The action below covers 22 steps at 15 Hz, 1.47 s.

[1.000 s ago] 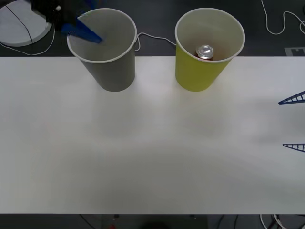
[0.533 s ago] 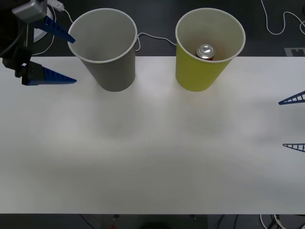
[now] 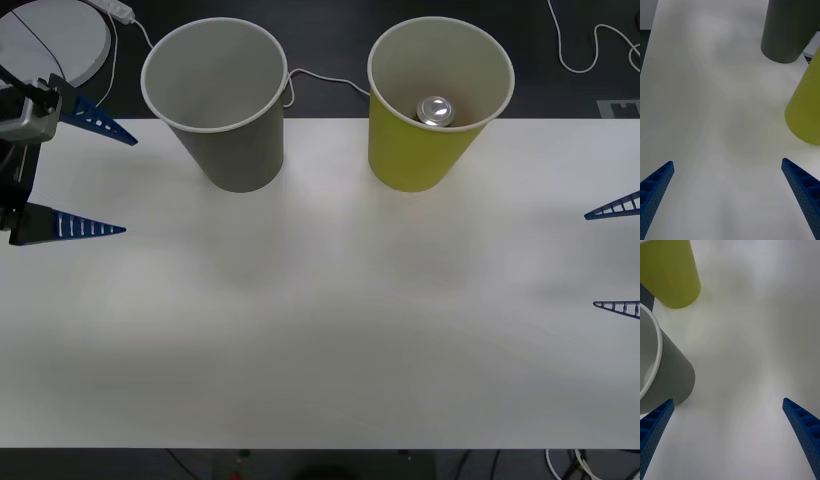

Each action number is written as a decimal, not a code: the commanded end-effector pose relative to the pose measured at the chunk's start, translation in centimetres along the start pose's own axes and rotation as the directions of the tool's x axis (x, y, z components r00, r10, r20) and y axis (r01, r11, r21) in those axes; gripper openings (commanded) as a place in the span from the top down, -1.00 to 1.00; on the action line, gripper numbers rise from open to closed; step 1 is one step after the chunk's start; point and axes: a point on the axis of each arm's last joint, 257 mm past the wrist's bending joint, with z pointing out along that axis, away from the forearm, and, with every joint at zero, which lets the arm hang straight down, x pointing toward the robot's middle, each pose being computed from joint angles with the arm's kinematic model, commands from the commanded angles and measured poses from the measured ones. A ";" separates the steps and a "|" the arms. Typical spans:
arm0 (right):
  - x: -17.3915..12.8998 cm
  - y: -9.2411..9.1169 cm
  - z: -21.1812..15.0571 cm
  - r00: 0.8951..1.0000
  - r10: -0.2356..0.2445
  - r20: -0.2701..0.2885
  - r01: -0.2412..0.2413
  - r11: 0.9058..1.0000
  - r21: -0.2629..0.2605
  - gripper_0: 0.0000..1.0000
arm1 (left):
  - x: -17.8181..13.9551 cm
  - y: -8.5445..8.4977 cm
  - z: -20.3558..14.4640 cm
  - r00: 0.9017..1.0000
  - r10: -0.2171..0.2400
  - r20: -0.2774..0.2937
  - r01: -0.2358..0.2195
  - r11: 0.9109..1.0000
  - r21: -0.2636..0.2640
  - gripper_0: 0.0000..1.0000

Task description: Put the can into the green bin and the plastic bottle into the gray bin

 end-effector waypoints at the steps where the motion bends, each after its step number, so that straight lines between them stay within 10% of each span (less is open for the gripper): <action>1: 0.0 0.0 0.0 1.000 0.000 0.000 0.000 1.000 0.000 -1.00 | 1.3 -2.0 -0.2 0.999 0.030 0.022 -0.031 0.998 0.046 -1.00; 22: 0.0 0.0 0.0 1.000 0.000 0.000 0.000 1.000 0.000 -1.00 | 7.3 -5.3 1.0 1.000 0.014 -0.012 -0.013 0.997 0.075 -1.00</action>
